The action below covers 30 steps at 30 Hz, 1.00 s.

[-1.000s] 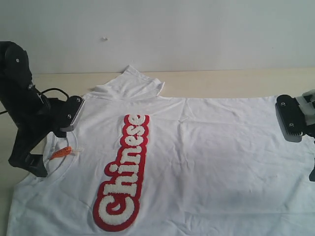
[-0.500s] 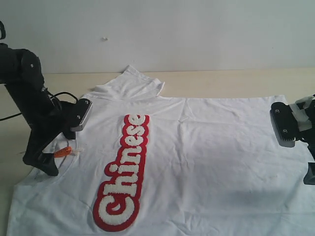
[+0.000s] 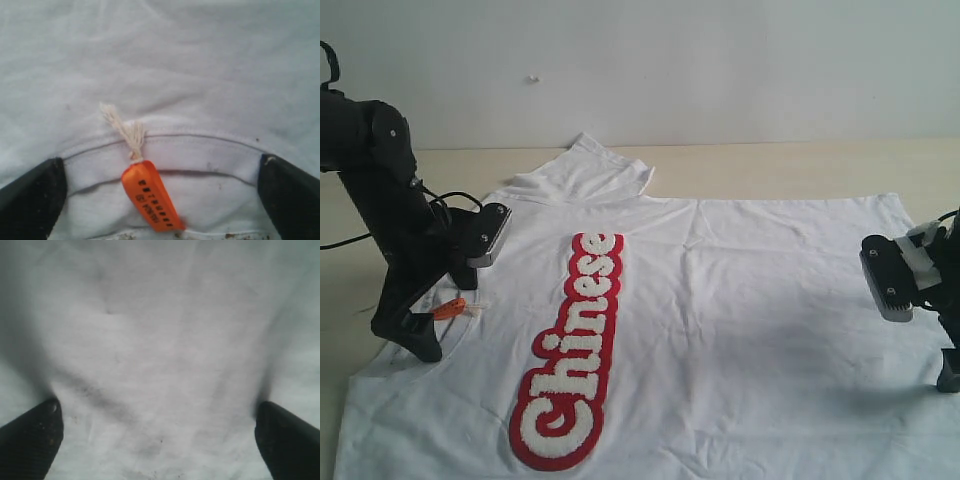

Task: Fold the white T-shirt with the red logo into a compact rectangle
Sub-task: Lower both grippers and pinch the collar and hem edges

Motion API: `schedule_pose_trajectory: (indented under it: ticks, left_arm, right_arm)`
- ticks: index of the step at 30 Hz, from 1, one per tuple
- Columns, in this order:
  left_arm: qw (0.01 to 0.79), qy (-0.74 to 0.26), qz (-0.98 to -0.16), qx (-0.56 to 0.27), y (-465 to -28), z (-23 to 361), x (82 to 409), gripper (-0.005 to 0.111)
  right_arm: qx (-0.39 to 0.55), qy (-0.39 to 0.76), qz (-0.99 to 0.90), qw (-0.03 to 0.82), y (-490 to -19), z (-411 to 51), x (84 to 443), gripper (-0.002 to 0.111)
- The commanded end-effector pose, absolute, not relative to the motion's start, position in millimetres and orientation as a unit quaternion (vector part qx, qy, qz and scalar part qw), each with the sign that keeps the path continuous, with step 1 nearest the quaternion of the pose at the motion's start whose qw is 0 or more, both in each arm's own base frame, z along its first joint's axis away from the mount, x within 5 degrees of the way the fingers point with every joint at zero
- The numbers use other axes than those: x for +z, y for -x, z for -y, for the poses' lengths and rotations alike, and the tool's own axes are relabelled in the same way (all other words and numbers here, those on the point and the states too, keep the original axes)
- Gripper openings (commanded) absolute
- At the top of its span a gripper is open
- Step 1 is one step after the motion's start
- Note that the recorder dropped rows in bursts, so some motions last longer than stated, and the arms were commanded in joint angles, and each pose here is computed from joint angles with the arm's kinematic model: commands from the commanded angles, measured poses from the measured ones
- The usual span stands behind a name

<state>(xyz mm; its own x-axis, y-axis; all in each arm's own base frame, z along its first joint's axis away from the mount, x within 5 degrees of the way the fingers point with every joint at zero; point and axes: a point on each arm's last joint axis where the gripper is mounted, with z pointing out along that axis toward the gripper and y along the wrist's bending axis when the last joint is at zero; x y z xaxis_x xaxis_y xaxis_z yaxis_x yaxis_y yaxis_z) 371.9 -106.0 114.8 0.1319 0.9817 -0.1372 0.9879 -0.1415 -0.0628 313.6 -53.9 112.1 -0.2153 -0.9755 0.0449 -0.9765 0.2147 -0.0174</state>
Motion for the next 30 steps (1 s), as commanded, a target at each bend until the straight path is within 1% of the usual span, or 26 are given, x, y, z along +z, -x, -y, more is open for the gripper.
schedule_pose_trajectory:
  ticks: [1,2,4,10,14,18,20,21,23,27,28,29,30]
  left_arm:
    - [-0.005,-0.751,-0.655,-0.084,-368.2,102.4,107.1,0.103]
    - [-0.005,-0.751,-0.655,-0.084,-368.2,102.4,107.1,0.103]
    - [-0.005,-0.751,-0.655,-0.084,-368.2,102.4,107.1,0.103]
    - [-0.004,-0.751,-0.655,-0.084,-368.4,102.4,107.1,0.103]
    - [-0.003,-0.751,-0.655,-0.083,-368.7,102.4,107.0,0.103]
    - [-0.009,-0.746,-0.661,-0.087,-368.3,102.4,102.5,0.103]
    - [-0.017,-0.741,-0.666,-0.090,-367.9,102.0,97.0,0.099]
    - [-0.021,-0.740,-0.666,-0.093,-367.3,101.9,94.6,0.095]
    - [-0.029,-0.739,-0.666,-0.098,-366.8,101.7,87.9,0.078]
    - [-0.038,-0.728,-0.677,-0.103,-366.0,101.5,80.1,0.028]
    - [-0.038,-0.728,-0.677,-0.103,-366.1,101.5,79.2,0.013]
    - [-0.038,-0.727,-0.678,-0.102,-366.3,101.6,79.1,0.000]
    - [-0.036,-0.727,-0.678,-0.101,-366.7,101.6,79.1,0.001]
  right_arm:
    - [0.015,-0.623,0.782,0.017,-313.3,55.7,96.0,0.100]
    - [0.013,-0.623,0.782,0.018,-313.2,55.7,94.4,0.098]
    - [0.008,-0.623,0.782,0.023,-312.8,55.6,90.2,0.088]
    - [0.009,-0.624,0.781,0.021,-314.7,55.7,81.2,0.045]
    - [0.011,-0.615,0.789,0.006,-317.0,54.4,80.3,0.021]
    - [0.012,-0.609,0.793,0.003,-317.7,54.1,80.3,0.002]
    - [0.014,-0.603,0.797,0.000,-318.3,54.2,80.3,0.000]
    - [0.014,-0.602,0.798,0.000,-318.3,54.2,80.3,0.000]
    - [0.014,-0.602,0.798,0.000,-318.3,54.2,80.3,0.000]
    - [0.014,-0.602,0.798,0.000,-318.3,54.2,80.3,0.000]
    - [0.015,-0.602,0.799,-0.001,-318.5,54.1,80.3,0.000]
    - [0.015,-0.602,0.799,-0.001,-318.5,54.1,80.3,0.000]
    - [0.015,-0.602,0.799,-0.001,-318.5,54.1,80.3,0.000]
